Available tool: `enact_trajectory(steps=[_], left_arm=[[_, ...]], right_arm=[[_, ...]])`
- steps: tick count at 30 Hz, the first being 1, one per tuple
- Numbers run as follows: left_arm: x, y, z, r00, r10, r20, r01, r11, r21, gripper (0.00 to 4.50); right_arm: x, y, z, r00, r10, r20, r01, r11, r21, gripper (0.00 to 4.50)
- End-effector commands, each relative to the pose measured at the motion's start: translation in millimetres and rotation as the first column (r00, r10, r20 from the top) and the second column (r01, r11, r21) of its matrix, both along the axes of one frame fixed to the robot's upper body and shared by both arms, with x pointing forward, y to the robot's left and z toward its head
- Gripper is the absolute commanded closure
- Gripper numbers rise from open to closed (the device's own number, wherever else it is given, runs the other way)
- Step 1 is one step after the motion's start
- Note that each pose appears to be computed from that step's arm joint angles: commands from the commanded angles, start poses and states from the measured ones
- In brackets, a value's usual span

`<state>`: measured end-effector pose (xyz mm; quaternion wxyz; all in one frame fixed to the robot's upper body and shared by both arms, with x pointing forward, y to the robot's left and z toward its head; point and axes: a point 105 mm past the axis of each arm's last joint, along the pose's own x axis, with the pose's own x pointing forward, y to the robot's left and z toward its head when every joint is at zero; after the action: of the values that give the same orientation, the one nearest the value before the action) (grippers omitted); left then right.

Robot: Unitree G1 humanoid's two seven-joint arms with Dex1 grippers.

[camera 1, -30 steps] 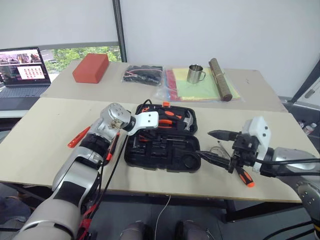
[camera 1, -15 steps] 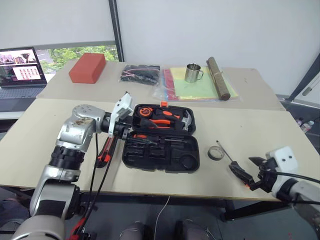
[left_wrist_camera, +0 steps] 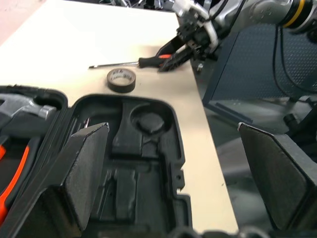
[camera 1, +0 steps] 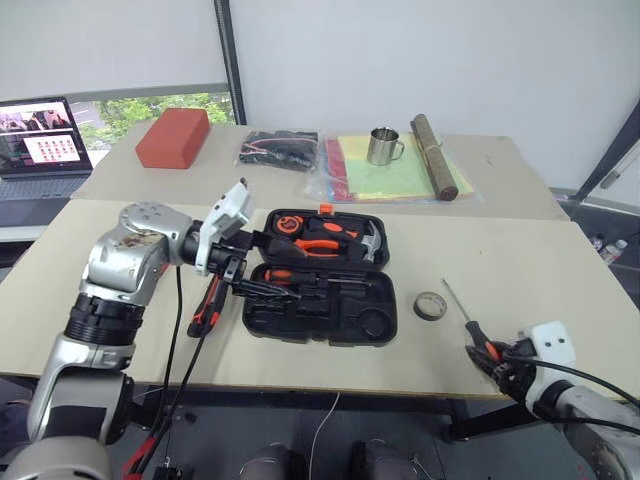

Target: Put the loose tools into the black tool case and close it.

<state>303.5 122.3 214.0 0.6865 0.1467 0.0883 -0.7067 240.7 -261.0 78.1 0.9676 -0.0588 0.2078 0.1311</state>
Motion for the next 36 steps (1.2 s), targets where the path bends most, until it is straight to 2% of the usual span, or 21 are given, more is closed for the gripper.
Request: enact_trajectory(steps=[1, 3, 5, 6, 8, 10, 13, 15, 19, 26, 28, 30, 35, 36], left_arm=[[-3.8, 9.6, 9.8, 0.998, 0.026, 0.061, -0.026, 1.000, 0.004, 0.00], [-7.7, 14.5, 7.9, 0.998, 0.026, 0.053, -0.027, 0.999, 0.021, 0.00], [-11.4, 21.6, 5.0, 0.999, 0.023, 0.038, -0.025, 0.999, 0.046, 0.00], [-13.3, 25.4, 3.1, 0.999, 0.021, 0.031, -0.023, 0.998, 0.061, 0.00], [-13.8, 32.5, -1.1, 0.999, 0.032, 0.037, -0.036, 0.996, 0.086, 0.00], [-13.0, 35.4, -2.8, 0.998, 0.038, 0.048, -0.043, 0.995, 0.092, 0.00], [-10.5, 38.3, -3.9, 0.996, 0.057, 0.062, -0.063, 0.994, 0.094, 0.00], [-10.4, 39.4, -4.2, 0.996, 0.063, 0.065, -0.069, 0.993, 0.093, 0.00], [-10.1, 39.3, -3.3, 0.994, 0.077, 0.074, -0.083, 0.993, 0.084, 0.00], [-9.7, 37.6, -2.2, 0.991, 0.098, 0.088, -0.104, 0.992, 0.072, 0.00], [-9.3, 37.0, -1.8, 0.991, 0.102, 0.091, -0.109, 0.992, 0.068, 0.00], [-8.7, 36.5, -1.8, 0.990, 0.105, 0.094, -0.112, 0.992, 0.067, 0.00], [-5.7, 34.9, -2.2, 0.989, 0.110, 0.099, -0.116, 0.991, 0.066, 0.00], [-4.9, 34.3, -2.0, 0.989, 0.110, 0.100, -0.117, 0.991, 0.065, 0.00]], right_arm=[[14.6, -9.9, 47.2, 0.988, 0.045, 0.145, -0.044, 0.999, -0.010, 3.52], [28.1, -0.6, 79.1, 0.965, 0.123, 0.230, -0.129, 0.992, 0.012, 3.52], [36.8, 25.3, 105.6, 0.919, 0.280, 0.278, -0.297, 0.955, 0.017, 3.52], [39.0, 39.2, 113.6, 0.888, 0.364, 0.282, -0.381, 0.925, 0.005, 3.52], [45.9, 76.2, 121.3, 0.786, 0.564, 0.252, -0.570, 0.820, -0.059, 3.52], [53.3, 101.6, 120.5, 0.699, 0.684, 0.209, -0.676, 0.727, -0.121, 3.52], [70.0, 133.6, 104.4, 0.565, 0.818, 0.113, -0.776, 0.572, -0.265, 3.52], [81.2, 145.9, 95.6, 0.515, 0.855, 0.068, -0.800, 0.507, -0.320, 3.52], [98.1, 158.1, 83.2, 0.472, 0.881, 0.019, -0.816, 0.445, -0.368, 3.52], [117.0, 167.2, 69.5, 0.463, 0.886, -0.032, -0.821, 0.414, -0.394, 3.52], [119.4, 170.8, 72.3, 0.470, 0.883, -0.009, -0.817, 0.431, -0.383, 2.51], [120.2, 175.6, 78.4, 0.471, 0.882, 0.029, -0.816, 0.447, -0.366, 2.01], [114.9, 184.8, 92.7, 0.447, 0.890, 0.090, -0.826, 0.450, -0.339, 0.28], [114.0, 185.3, 93.3, 0.447, 0.890, 0.093, -0.828, 0.451, -0.334, 0.28]])
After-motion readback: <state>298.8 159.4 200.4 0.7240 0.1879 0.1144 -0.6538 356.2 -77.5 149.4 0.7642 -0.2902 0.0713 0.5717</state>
